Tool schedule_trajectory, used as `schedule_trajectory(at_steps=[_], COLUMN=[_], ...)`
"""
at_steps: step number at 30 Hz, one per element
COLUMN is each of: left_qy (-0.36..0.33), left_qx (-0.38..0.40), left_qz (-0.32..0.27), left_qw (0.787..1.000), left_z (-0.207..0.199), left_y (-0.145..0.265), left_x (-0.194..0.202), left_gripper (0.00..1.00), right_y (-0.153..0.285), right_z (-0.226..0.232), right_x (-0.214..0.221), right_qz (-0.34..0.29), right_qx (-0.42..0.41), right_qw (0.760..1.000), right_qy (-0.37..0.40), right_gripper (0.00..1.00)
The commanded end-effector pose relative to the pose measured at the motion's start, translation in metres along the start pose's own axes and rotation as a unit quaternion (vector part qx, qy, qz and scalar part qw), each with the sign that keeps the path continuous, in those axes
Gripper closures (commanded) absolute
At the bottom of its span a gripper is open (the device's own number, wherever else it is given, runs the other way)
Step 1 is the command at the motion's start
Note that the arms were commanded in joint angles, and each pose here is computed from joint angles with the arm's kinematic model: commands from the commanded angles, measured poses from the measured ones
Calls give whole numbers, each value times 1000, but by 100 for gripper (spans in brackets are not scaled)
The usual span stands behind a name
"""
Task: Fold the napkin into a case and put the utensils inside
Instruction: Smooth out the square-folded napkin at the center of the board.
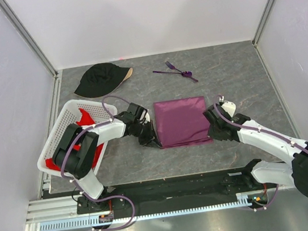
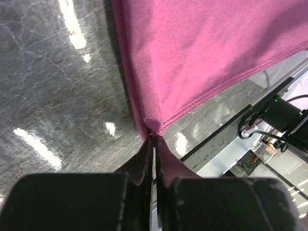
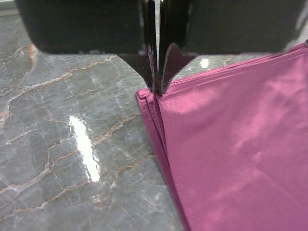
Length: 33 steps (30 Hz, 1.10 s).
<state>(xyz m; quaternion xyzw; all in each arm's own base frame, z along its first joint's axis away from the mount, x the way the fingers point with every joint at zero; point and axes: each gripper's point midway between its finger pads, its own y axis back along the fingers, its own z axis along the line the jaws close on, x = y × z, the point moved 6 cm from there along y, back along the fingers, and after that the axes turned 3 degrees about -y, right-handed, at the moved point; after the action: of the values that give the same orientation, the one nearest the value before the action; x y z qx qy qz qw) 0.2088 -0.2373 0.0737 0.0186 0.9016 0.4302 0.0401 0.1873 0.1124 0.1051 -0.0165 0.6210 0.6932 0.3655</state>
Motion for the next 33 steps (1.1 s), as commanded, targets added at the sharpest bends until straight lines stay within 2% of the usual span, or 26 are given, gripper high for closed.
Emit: schedule_trajectory(at_steps=[1,4,5,7,8,12,16,23,31,33], left_qy=[12,7,5,-3,-4,-24,-30,-23,-6,-4], left_qx=[1,3,3,5,1,-13,11,34,13,9], left_qz=[-1,-4,-6,-18,-18,-41,-51,-24,10,12], left_qw=[1000,1000,1000,1000,1000,999,998,999,1000,1000], left_z=[6,5,4,0,-3,-13,-32,-35,-6,-2], left_y=[-8,-6,-4,3,8,27,36,14,-16,-19], left_x=[4,5,6,3,3,-1,-12,-22,-4,-2], left_gripper=[93,84,76,68,61,50,52,73,79,80], right_y=[-8,-13,-14,-17,-17,-18,-18,-21,-19,-14], right_z=[-8,-14,-14,-14,-14,-14,-15,-20,-19,-16], right_x=[1,4,4,6,6,7,7,9,9,4], right_qz=[-15,-15,-15,-11,-11,-8,-10,-11,-9,-11], right_qx=[19,34,34,39,40,40,41,52,48,46], right_qw=[1000,999,999,999,999,999,999,999,999,999], right_qy=[-4,0,0,4,5,7,6,8,10,14], right_gripper=[100,100,100,100,100,100,100,100,100,97])
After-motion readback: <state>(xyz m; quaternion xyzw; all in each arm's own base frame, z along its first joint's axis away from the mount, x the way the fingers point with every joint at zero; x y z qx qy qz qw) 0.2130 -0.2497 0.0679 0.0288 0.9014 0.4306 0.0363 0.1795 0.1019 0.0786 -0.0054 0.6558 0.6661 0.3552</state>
